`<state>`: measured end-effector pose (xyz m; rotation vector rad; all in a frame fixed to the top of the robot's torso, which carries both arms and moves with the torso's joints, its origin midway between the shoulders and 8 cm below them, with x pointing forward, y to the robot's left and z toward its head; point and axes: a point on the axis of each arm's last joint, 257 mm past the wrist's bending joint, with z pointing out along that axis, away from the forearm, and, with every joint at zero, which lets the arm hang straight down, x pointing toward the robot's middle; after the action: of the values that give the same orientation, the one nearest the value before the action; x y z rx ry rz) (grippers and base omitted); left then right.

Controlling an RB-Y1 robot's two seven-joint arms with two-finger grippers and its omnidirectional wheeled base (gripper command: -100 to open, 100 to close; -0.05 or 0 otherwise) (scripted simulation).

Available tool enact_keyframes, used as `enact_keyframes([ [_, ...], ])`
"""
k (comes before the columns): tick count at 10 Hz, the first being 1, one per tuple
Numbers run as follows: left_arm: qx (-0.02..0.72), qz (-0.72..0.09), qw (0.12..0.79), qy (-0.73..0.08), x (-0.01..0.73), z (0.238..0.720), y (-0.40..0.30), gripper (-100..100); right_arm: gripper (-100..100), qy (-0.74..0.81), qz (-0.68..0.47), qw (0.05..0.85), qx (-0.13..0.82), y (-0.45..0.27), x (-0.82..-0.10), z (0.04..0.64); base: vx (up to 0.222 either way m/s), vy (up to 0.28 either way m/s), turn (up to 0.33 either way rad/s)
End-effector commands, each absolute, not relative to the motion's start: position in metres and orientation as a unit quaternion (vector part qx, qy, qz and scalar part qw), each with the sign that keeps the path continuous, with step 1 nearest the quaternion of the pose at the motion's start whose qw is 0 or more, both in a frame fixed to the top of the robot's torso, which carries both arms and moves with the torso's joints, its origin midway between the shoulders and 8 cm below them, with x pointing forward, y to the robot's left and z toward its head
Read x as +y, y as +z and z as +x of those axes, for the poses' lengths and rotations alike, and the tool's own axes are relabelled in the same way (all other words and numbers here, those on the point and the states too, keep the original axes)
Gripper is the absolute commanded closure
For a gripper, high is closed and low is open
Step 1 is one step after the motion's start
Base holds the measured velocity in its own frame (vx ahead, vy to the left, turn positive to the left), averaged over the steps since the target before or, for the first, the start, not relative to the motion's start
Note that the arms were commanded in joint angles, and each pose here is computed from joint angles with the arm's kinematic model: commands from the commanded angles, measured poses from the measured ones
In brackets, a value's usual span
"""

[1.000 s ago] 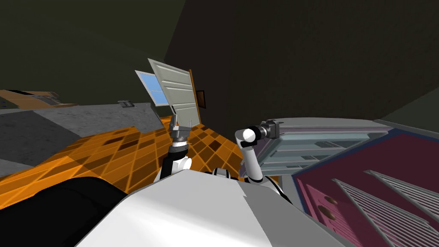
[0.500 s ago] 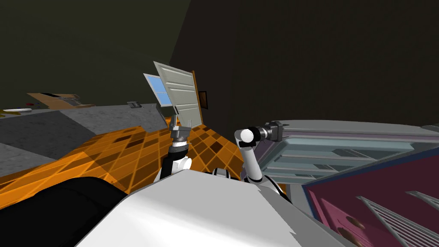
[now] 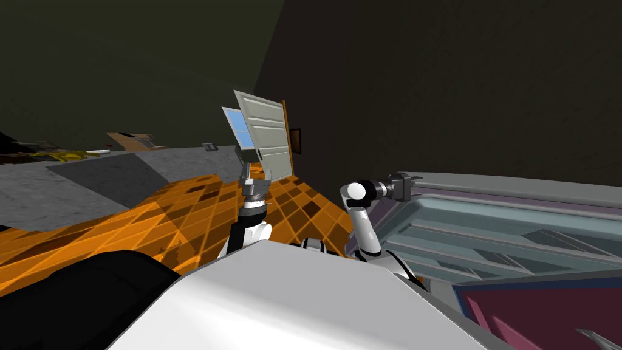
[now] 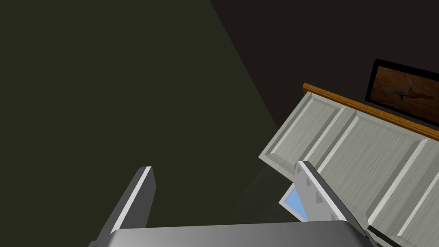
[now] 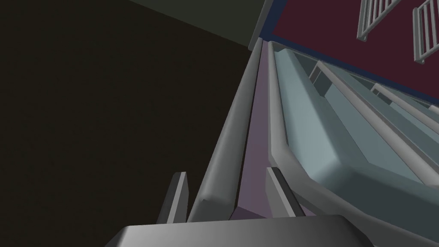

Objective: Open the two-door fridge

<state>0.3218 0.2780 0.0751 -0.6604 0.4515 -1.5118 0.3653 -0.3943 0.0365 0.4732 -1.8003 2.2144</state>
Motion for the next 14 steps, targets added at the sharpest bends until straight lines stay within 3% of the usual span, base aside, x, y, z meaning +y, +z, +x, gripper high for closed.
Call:
enact_keyframes([
  [1,0.199,-0.291,0.656,-0.667,0.278,0.322,0.075,0,100,0.763,0.169,0.16,-0.603,0.027,-0.407,0.372,0.002,0.007,-0.026],
  [5,0.199,-0.291,0.656,-0.667,0.278,0.322,0.075,0,100,0.774,0.133,0.201,-0.586,0.03,-0.468,0.367,0.025,0.052,0.241],
  [10,0.199,-0.291,0.656,-0.667,0.278,0.322,0.075,0,100,0.768,0.163,0.249,-0.567,0.008,-0.477,0.379,0.0,0.003,0.0],
  [12,0.199,-0.291,0.656,-0.667,0.278,0.322,0.075,0,100,0.772,0.13,0.267,-0.562,0.017,-0.53,0.366,0.04,0.087,0.41],
  [14,0.199,-0.291,0.656,-0.667,0.278,0.322,0.075,0,100,0.772,0.119,0.29,-0.553,0.018,-0.549,0.359,0.023,0.024,0.081],
])
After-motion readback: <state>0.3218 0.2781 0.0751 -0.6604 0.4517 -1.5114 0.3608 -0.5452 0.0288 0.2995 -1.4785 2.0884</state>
